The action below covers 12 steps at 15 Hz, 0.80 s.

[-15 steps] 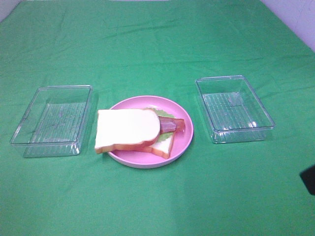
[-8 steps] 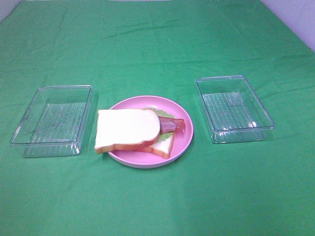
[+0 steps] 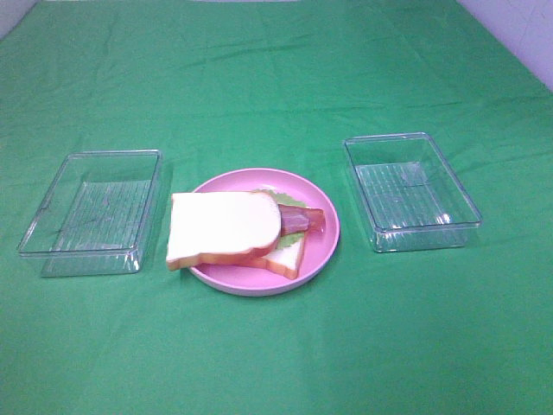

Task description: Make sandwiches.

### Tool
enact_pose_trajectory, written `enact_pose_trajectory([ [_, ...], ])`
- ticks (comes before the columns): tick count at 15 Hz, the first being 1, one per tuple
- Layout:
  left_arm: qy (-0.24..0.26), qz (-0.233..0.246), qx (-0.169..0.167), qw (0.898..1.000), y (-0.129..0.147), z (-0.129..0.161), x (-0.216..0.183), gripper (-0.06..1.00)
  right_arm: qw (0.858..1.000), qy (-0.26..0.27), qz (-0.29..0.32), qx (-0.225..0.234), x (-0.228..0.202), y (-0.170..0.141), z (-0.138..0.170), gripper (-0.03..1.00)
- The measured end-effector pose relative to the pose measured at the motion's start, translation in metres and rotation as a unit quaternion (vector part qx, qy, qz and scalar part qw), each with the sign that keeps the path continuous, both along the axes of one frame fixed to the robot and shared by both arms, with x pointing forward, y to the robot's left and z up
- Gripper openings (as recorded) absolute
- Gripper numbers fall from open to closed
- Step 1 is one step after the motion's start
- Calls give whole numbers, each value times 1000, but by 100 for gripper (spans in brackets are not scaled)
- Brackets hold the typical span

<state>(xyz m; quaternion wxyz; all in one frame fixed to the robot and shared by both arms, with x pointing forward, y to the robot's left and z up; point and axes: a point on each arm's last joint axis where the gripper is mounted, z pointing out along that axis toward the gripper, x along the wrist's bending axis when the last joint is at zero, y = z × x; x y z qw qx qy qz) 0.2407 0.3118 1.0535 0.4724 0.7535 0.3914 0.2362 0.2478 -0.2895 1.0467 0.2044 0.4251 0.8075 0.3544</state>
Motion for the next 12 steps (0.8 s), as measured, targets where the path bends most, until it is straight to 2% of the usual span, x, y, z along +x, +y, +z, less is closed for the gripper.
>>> enact_pose_trajectory([
  [8,0,4,0,1000,0,0,0,80,1000,4,3,6,-1,1,0,72],
  [10,0,30,0,1000,0,0,-1,80,1000,4,3,6,-1,1,0,72],
  [12,0,96,0,995,0,0,-2,80,1000,5,-9,8,0,1,0,72],
])
